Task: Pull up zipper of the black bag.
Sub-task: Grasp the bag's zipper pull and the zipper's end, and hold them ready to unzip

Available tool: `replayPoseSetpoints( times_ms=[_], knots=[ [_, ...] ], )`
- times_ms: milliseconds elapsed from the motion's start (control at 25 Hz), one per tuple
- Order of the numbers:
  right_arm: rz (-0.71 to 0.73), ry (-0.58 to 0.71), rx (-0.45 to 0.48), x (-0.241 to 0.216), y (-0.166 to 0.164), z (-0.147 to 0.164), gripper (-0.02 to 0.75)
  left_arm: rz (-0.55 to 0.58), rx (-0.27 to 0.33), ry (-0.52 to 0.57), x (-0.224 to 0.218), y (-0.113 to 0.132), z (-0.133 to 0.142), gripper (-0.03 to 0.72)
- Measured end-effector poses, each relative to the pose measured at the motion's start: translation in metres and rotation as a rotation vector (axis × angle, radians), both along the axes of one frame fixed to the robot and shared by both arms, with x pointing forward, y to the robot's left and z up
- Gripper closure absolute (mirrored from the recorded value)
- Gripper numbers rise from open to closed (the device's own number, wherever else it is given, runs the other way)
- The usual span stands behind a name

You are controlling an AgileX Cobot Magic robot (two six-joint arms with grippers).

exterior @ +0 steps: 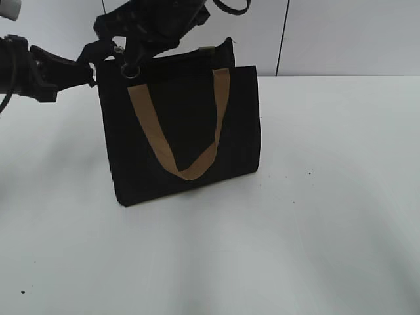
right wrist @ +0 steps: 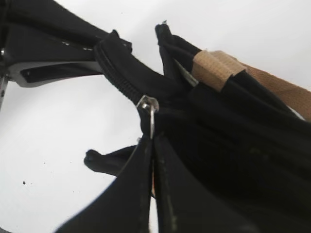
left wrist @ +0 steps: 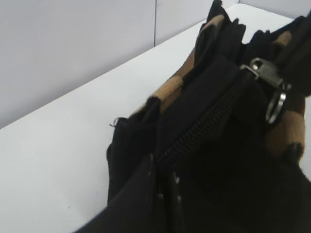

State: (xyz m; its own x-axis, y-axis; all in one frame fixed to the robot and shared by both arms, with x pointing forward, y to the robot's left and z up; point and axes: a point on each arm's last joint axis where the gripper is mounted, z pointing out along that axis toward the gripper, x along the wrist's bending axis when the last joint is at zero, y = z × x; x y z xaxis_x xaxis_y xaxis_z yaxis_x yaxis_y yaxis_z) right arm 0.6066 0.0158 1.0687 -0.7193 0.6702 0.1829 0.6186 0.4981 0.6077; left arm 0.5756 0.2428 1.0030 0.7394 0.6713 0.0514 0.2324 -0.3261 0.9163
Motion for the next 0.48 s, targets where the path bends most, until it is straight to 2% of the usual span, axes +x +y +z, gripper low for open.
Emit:
replayPoseSetpoints(
  times_ms=[160,480],
  knots=[
    [-0.018,0.011,-0.009,0.006,-0.009,0.000,0.751,-0.034,0.067,0.013,-0.003,0.001,-0.005,0.669],
    [-0.071,0.008,-0.022,0.022,-0.031,0.000,0.751,0.020,0.109,0.046,-0.001,0.006,-0.009,0.669]
  ],
)
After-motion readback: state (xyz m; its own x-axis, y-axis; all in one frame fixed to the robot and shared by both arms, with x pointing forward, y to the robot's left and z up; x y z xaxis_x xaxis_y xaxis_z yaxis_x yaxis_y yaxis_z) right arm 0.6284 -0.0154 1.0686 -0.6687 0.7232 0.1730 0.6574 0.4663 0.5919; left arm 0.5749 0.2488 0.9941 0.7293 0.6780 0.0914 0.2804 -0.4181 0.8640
